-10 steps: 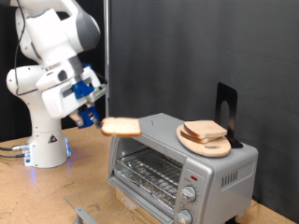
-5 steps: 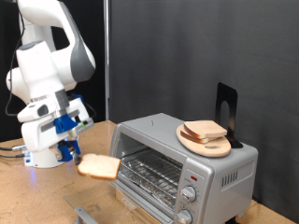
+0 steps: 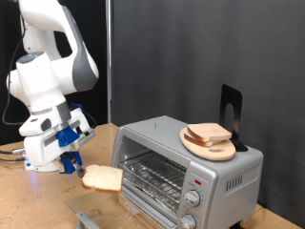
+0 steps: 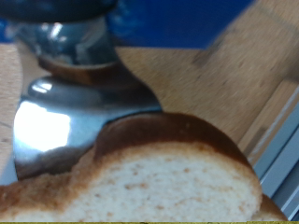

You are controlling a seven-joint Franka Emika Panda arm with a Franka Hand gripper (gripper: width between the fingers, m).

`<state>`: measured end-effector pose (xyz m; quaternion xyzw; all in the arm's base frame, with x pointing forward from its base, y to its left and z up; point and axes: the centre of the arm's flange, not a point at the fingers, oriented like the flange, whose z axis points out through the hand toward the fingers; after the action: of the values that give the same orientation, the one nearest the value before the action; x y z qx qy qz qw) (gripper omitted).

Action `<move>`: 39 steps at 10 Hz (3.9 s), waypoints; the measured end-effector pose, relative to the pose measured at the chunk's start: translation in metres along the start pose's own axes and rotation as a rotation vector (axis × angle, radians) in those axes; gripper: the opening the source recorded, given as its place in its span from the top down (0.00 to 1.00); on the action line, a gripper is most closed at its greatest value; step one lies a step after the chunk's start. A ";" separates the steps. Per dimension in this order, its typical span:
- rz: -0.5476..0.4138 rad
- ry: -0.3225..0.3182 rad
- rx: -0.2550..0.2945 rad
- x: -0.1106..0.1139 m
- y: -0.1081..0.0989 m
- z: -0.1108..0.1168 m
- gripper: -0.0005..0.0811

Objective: Make a piece of toast with the oven

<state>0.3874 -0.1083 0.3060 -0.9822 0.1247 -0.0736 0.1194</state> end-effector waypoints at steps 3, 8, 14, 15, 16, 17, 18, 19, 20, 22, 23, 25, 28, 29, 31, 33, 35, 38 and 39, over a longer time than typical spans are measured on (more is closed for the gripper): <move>-0.150 -0.061 0.000 0.011 -0.019 -0.003 0.46; -0.344 -0.127 -0.103 0.016 -0.066 0.005 0.46; -0.423 -0.127 -0.126 0.002 -0.116 0.022 0.46; -0.424 -0.128 -0.124 0.000 -0.122 0.023 0.46; -0.424 -0.129 -0.124 -0.001 -0.126 0.024 0.46; -0.420 -0.130 -0.122 -0.002 -0.130 0.025 0.46; -0.410 -0.130 -0.119 -0.003 -0.133 0.026 0.46; -0.404 -0.130 -0.117 -0.004 -0.135 0.026 0.46; -0.405 -0.131 -0.116 -0.005 -0.137 0.027 0.46; -0.406 -0.146 -0.116 -0.008 -0.135 0.029 0.46; -0.410 -0.159 -0.114 -0.012 -0.132 0.029 0.46; -0.416 -0.180 -0.106 -0.021 -0.122 0.028 0.46; -0.399 -0.175 -0.101 -0.031 -0.111 0.022 0.46; -0.389 -0.170 -0.097 -0.032 -0.109 0.020 0.46; -0.367 -0.156 -0.084 -0.032 -0.106 0.015 0.46; -0.344 -0.144 -0.074 -0.029 -0.107 0.012 0.46; -0.322 -0.133 -0.072 -0.025 -0.108 0.009 0.46; -0.311 -0.125 -0.071 -0.022 -0.108 0.006 0.46; -0.323 -0.137 -0.069 -0.023 -0.104 0.006 0.46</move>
<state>0.3903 -0.0027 0.3240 -0.9957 -0.0408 -0.0207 0.0806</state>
